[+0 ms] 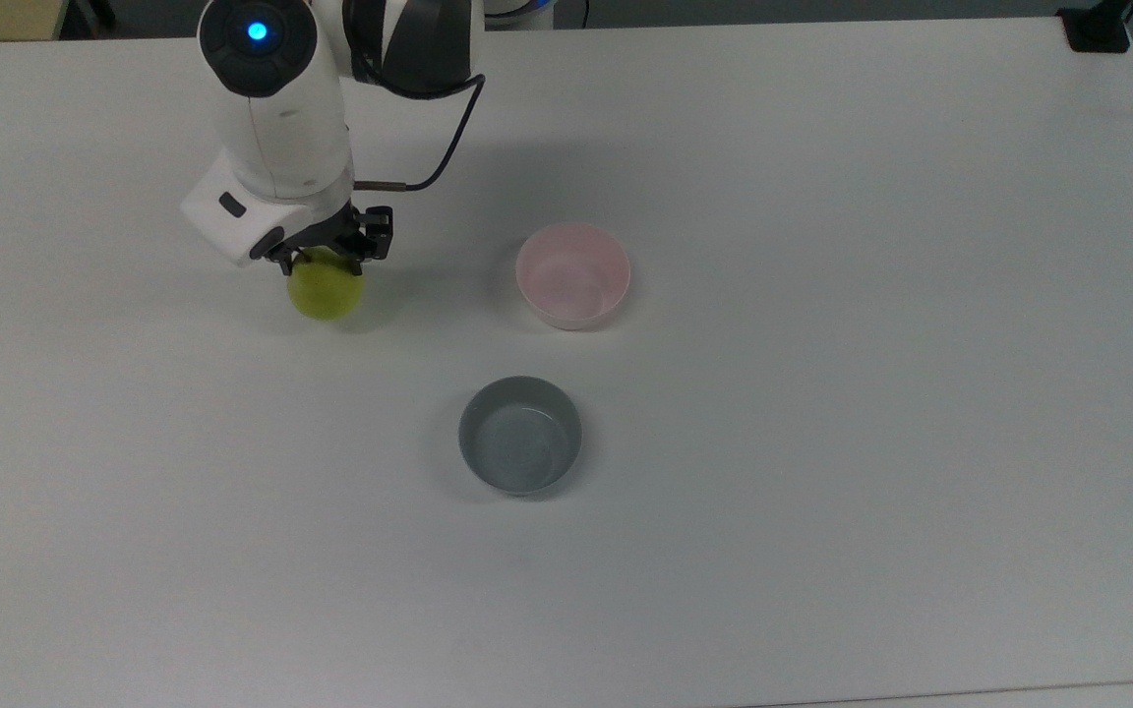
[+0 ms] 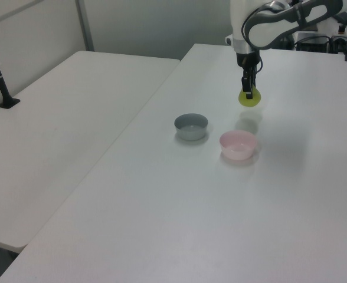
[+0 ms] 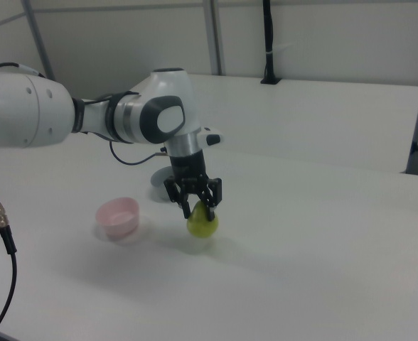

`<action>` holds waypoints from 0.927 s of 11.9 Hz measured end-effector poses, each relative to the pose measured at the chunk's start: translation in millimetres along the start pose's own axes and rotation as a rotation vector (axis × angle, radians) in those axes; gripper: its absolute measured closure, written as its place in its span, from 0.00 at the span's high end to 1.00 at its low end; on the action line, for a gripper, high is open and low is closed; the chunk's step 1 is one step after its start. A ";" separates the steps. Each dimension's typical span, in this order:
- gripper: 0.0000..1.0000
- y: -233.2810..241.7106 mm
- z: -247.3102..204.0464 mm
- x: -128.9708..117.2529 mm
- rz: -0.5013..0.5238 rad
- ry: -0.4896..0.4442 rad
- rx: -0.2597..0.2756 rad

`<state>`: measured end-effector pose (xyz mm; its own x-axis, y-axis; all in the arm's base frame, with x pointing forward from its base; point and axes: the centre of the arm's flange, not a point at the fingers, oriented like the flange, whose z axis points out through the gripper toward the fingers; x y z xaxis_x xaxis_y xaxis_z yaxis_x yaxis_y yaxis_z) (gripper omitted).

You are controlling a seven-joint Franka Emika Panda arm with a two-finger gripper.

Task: Pick up a pear from the bowl
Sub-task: 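Hold the pear raised above the table beside the pink bowl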

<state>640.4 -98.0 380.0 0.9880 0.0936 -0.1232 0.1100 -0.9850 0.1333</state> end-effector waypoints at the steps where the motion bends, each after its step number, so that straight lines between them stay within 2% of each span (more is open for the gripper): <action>1: 0.65 4.5 6.9 1.7 0.003 0.002 -0.006; 6: 0.64 6.1 26.2 6.2 -0.001 -0.004 -0.010; 7: 0.68 6.1 26.2 6.2 -0.001 -0.004 -0.010; 8: 0.79 6.1 26.2 6.2 -0.001 -0.004 -0.011; 10: 0.90 6.3 25.4 6.3 0.000 -0.002 -0.011; 11: 1.00 6.7 23.1 6.4 0.000 0.001 -0.012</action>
<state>644.9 -107.4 357.4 0.9881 0.0935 -0.1218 0.1109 -0.9832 0.1449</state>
